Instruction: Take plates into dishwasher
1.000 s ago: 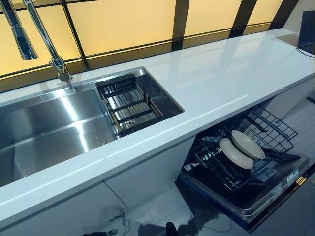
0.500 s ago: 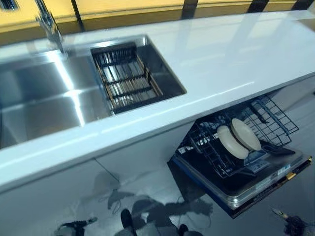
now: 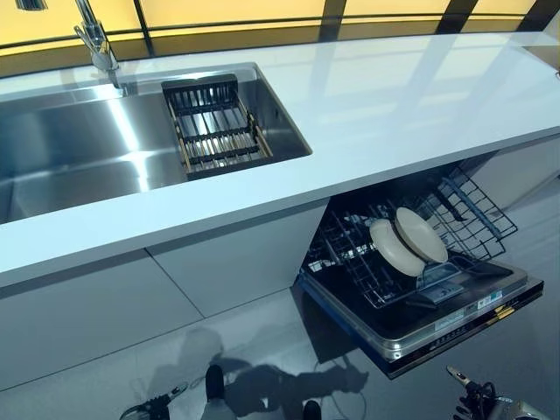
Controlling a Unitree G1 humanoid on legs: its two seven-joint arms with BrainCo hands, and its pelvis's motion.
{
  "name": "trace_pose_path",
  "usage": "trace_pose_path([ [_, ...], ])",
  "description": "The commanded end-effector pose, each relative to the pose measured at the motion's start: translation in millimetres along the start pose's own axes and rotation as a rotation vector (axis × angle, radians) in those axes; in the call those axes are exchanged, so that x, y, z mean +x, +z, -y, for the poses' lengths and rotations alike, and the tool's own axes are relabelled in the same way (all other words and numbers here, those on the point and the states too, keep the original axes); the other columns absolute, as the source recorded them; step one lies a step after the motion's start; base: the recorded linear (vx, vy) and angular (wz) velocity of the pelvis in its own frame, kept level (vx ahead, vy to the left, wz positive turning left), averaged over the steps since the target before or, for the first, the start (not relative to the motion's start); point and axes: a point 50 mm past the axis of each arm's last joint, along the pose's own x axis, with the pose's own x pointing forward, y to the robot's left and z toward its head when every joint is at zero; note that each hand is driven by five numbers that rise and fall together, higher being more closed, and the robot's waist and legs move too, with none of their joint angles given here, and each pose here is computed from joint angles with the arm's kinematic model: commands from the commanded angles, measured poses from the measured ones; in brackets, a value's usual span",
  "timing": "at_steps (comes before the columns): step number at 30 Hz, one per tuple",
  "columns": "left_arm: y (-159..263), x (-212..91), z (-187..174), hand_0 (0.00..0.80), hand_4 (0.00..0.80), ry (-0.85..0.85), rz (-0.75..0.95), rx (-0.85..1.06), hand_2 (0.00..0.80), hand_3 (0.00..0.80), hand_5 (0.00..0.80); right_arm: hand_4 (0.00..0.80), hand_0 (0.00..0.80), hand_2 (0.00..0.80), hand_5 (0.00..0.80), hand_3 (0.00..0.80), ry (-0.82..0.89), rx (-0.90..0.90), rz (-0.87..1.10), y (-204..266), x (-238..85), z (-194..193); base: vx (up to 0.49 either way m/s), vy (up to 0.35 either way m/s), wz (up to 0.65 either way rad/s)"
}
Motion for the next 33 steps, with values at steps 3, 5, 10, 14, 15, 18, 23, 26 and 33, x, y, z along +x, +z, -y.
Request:
trace_pose_path([
  [3,-2.9,1.5,15.0,0.000,0.000,-0.073,0.011,0.004,0.000,0.000,0.000,0.000,0.000,0.000,0.000,0.000,-0.114,0.097,-0.039,-11.5,1.1,16.1,-0.176,-0.056,0.63],
  [5,-6.1,1.7,16.1,0.000,0.000,-0.077,0.010,0.011,0.000,0.000,0.000,0.000,0.000,0.000,0.000,0.000,-0.110,0.115,-0.049,-15.5,1.3,19.1,-0.128,0.102,0.40],
  [10,2.7,2.0,21.6,0.000,0.000,-0.079,0.012,0.038,0.000,0.000,0.000,0.000,0.000,0.000,0.000,0.000,-0.061,0.165,-0.038,-21.8,3.7,12.0,-0.141,0.193,0.14],
  [14,6.8,2.1,23.8,0.000,0.000,-0.059,0.026,0.040,0.000,0.000,0.000,0.000,0.000,0.000,0.000,0.000,-0.036,0.189,-0.014,-23.9,5.9,0.5,-0.135,0.053,0.17],
  [15,7.0,1.9,20.1,0.000,0.000,-0.051,0.035,0.029,0.000,0.000,0.000,0.000,0.000,0.000,0.000,0.000,-0.043,0.225,0.007,-23.2,6.5,-2.1,-0.175,0.023,0.06],
  [18,5.8,1.8,18.5,0.000,0.000,-0.051,0.037,0.015,0.000,0.000,0.000,0.000,0.000,0.000,0.000,0.000,-0.037,0.289,0.028,-23.0,7.4,-7.6,-0.140,0.008,0.03],
  [23,2.7,1.7,15.7,0.000,0.000,-0.059,0.033,0.004,0.000,0.000,0.000,0.000,0.000,0.000,0.000,0.000,-0.033,0.326,0.040,-16.8,7.0,-14.2,-0.103,-0.027,-0.04],
  [26,1.2,1.8,18.6,0.000,0.000,-0.075,0.033,0.005,0.000,0.000,0.000,0.000,0.000,0.000,0.000,0.000,-0.035,0.406,0.074,-9.8,6.3,-18.2,-0.090,-0.028,-0.02],
  [33,-13.8,2.1,28.6,0.000,0.000,-0.121,0.026,-0.040,0.000,0.000,0.000,0.000,0.000,0.000,0.000,0.000,0.208,0.875,0.196,18.8,0.2,-43.6,-0.028,0.025,-0.01],
])
